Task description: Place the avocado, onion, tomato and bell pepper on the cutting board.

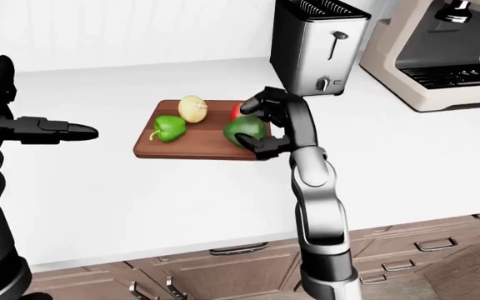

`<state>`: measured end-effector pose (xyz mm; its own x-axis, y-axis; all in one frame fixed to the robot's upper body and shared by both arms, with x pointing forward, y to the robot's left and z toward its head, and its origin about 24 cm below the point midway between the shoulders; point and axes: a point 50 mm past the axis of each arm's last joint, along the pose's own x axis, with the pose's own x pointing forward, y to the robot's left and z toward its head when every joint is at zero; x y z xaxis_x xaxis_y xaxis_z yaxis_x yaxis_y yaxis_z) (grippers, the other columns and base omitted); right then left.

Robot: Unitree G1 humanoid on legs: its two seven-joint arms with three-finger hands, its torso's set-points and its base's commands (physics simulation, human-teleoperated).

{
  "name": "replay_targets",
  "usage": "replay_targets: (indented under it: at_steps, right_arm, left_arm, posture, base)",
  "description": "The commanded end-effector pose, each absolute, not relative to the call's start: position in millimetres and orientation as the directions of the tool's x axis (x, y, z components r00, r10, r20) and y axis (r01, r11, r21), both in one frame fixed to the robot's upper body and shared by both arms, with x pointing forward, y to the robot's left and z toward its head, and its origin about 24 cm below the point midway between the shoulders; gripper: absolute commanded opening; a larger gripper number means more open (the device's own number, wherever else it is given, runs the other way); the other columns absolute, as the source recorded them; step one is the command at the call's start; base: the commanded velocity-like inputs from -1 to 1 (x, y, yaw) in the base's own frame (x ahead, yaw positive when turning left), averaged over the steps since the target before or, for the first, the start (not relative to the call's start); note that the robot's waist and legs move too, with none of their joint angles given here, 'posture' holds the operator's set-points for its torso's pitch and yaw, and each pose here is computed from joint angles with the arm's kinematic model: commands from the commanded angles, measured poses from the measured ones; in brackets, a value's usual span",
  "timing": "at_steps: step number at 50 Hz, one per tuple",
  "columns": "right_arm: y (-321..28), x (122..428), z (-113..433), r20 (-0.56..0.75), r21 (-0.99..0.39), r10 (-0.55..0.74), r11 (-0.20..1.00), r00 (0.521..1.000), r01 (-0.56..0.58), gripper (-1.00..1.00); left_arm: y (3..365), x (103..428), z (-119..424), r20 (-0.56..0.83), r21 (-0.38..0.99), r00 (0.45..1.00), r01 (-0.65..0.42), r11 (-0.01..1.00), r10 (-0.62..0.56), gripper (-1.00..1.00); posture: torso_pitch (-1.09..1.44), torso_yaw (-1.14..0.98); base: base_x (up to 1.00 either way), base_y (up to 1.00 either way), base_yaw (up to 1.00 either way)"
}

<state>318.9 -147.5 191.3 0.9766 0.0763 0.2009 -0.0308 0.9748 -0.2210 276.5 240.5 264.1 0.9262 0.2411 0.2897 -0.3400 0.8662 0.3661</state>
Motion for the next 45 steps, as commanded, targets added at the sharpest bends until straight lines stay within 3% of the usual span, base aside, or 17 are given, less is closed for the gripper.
replay_targets:
  at_steps: [1,39,45]
  right_arm:
    - [-146.0,314.9,211.9,0.299,-0.225,0.085,0.974,0.950,-0.016,-0.27]
    - [-147.1,312.6,208.8,0.289,-0.234,0.089,0.972,0.953,-0.019,0.32]
    - [-146.8,311.6,211.2,0.292,-0.237,0.091,0.971,0.952,-0.020,0.33]
  left_arm:
    - [239.5,270.9,278.9,0.368,0.363,0.899,-0.374,0.853,0.237,1.00]
    - [241.6,271.1,279.1,0.370,0.364,0.896,-0.383,0.849,0.245,1.00]
    - [242.7,269.5,280.1,0.371,0.365,0.896,-0.384,0.848,0.245,1.00]
  posture:
    - [0.00,0.00]
    - [0.00,0.00]
    - [0.00,0.00]
  base:
    - [0.00,0.00,0.00]
    - [0.00,0.00,0.00]
    - [0.00,0.00,0.00]
